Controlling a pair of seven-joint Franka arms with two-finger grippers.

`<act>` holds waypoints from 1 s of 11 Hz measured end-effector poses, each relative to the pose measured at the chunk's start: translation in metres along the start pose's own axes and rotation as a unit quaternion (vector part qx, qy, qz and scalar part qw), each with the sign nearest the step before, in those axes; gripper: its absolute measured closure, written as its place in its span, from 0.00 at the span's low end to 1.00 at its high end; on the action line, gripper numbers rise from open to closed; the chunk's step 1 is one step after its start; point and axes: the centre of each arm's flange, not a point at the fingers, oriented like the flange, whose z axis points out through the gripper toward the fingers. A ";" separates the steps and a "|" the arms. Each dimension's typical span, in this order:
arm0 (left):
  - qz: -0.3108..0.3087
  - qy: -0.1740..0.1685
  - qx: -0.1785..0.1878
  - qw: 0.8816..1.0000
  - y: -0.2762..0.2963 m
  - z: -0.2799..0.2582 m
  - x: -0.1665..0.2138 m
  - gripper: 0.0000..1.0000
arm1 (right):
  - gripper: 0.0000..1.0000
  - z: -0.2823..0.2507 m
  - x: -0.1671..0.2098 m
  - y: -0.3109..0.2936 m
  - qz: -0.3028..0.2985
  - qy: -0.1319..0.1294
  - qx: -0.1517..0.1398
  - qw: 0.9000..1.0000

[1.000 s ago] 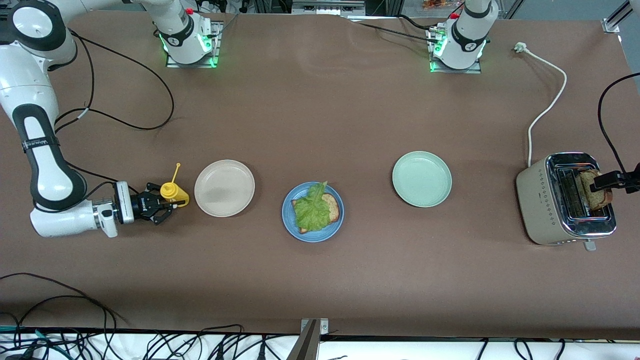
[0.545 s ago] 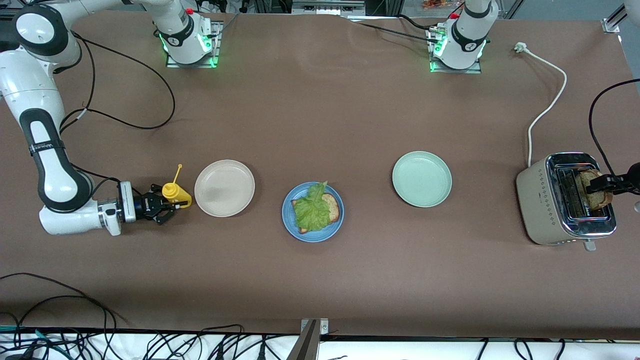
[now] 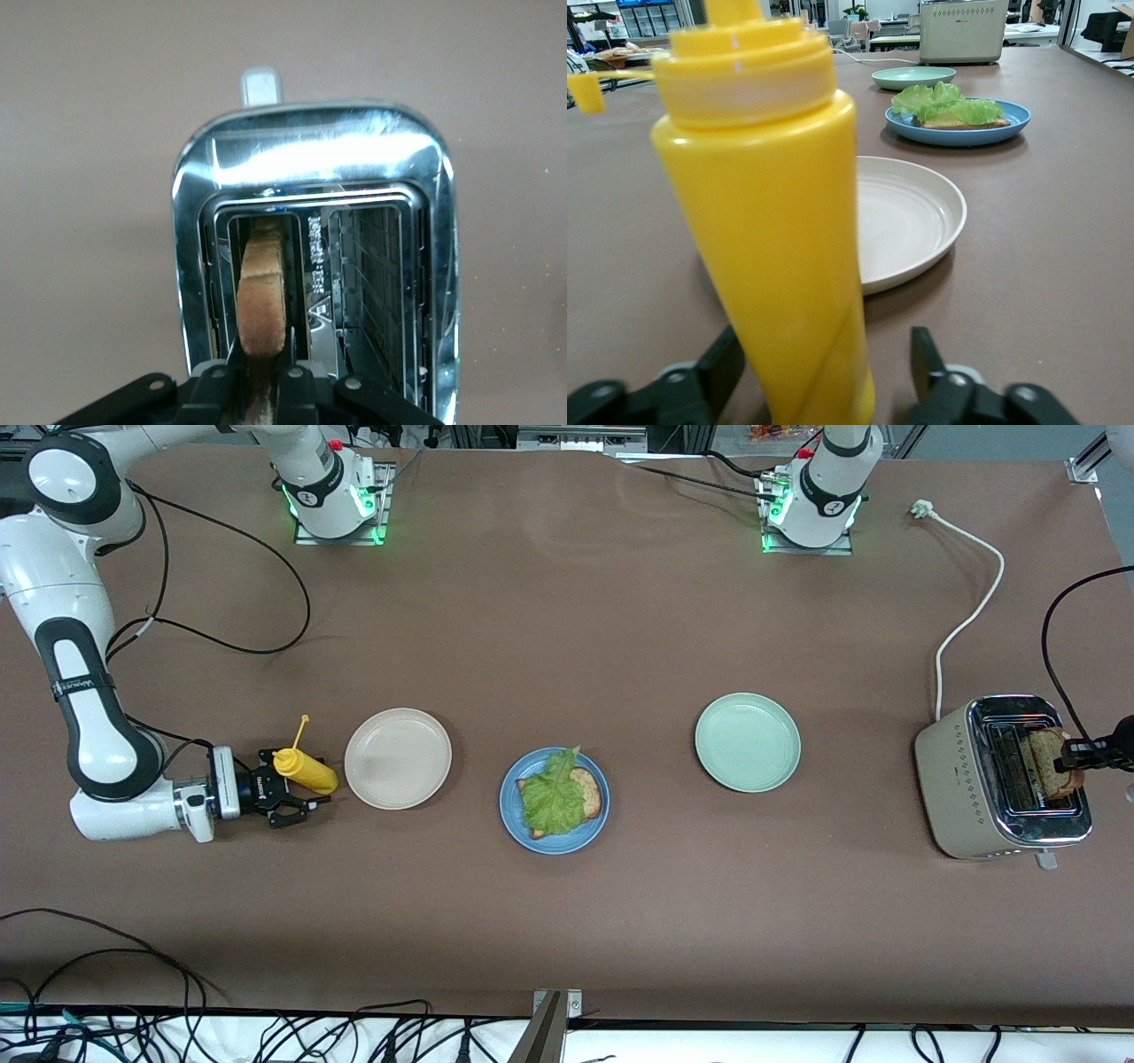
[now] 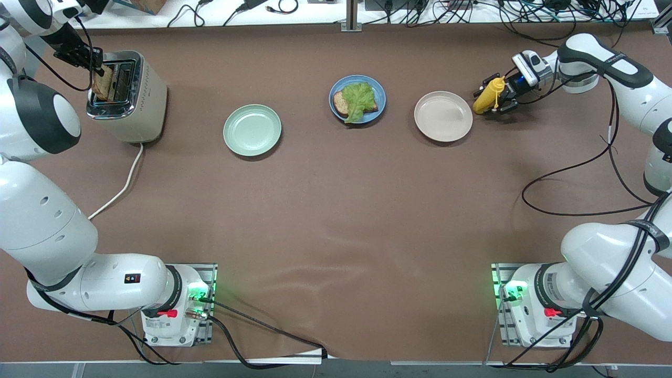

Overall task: Make sandwich in blue plate with both arms
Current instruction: 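Set the bottle down while the left gripper grasps the toaster bread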

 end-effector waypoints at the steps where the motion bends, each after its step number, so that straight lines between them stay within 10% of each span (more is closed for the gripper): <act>1: 0.002 0.006 0.003 1.000 0.001 -0.007 0.003 0.85 | 0.09 0.000 0.000 0.000 0.000 0.000 0.000 1.000; 6: 0.012 0.037 0.005 0.999 0.009 -0.072 0.008 0.90 | 0.00 -0.031 -0.001 -0.003 0.000 -0.017 -0.011 1.000; 11: 0.039 0.047 -0.006 0.998 0.039 -0.143 0.008 0.90 | 0.00 -0.100 0.031 -0.012 0.022 -0.122 0.000 0.992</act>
